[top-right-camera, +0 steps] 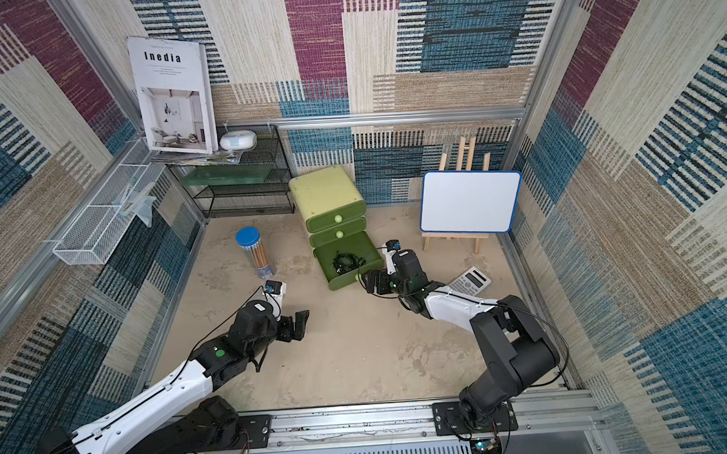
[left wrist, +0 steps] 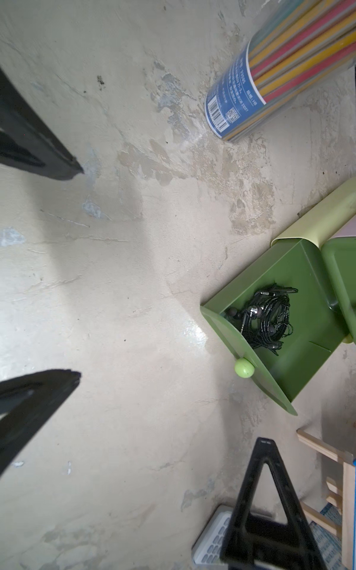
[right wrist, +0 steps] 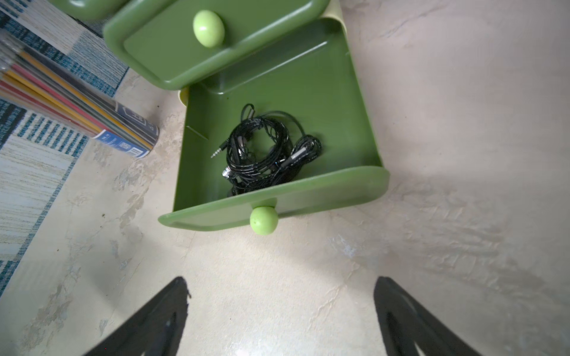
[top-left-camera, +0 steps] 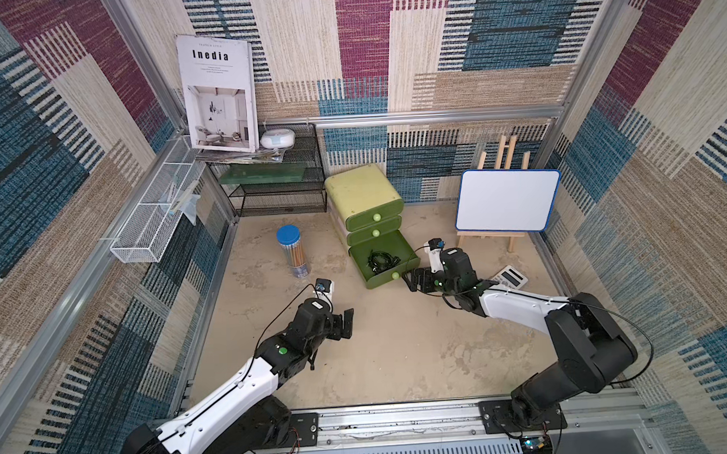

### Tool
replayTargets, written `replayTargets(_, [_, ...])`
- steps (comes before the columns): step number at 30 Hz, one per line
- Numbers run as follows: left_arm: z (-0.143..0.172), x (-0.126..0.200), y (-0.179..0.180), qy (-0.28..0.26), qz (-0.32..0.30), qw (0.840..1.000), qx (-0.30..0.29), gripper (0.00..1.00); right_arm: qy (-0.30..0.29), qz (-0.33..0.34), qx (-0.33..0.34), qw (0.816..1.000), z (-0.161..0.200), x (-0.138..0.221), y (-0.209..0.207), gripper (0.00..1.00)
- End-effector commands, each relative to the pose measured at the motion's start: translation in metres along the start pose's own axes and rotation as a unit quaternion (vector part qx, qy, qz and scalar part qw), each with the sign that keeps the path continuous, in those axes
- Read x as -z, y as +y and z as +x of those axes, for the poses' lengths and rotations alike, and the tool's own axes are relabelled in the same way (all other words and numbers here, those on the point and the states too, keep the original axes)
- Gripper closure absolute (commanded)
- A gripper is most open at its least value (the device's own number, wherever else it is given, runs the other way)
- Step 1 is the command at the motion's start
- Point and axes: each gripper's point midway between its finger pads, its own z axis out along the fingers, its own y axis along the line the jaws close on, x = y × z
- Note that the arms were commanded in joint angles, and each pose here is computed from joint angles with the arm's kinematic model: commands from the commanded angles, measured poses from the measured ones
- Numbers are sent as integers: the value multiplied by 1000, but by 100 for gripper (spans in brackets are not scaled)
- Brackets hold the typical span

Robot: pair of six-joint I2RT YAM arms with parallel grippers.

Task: Place the wired earphones into the drawer by color
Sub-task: Close the drawer in the storage box.

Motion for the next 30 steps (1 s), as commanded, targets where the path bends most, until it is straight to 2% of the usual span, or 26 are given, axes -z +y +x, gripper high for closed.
replayTargets(1, [-11,3,-6,-31,18,999,-9,1,20,2,-24,1000,6,-8,1,5])
replayTargets(14, [-13,4,-3,-34,9,999,-15,1,55,27,-23,998,15,-47,4,11])
replayTargets(21, [-12,2,-3,-28,8,999,-17,1,60,10,-15,998,14,-57,9,32])
replayTargets(24, [-12,2,-3,-28,8,999,-17,1,62,3,-13,998,15,-59,11,35])
replayTargets(30, [-13,3,-2,-30,6,999,-18,1,67,-17,-10,998,16,-64,18,50])
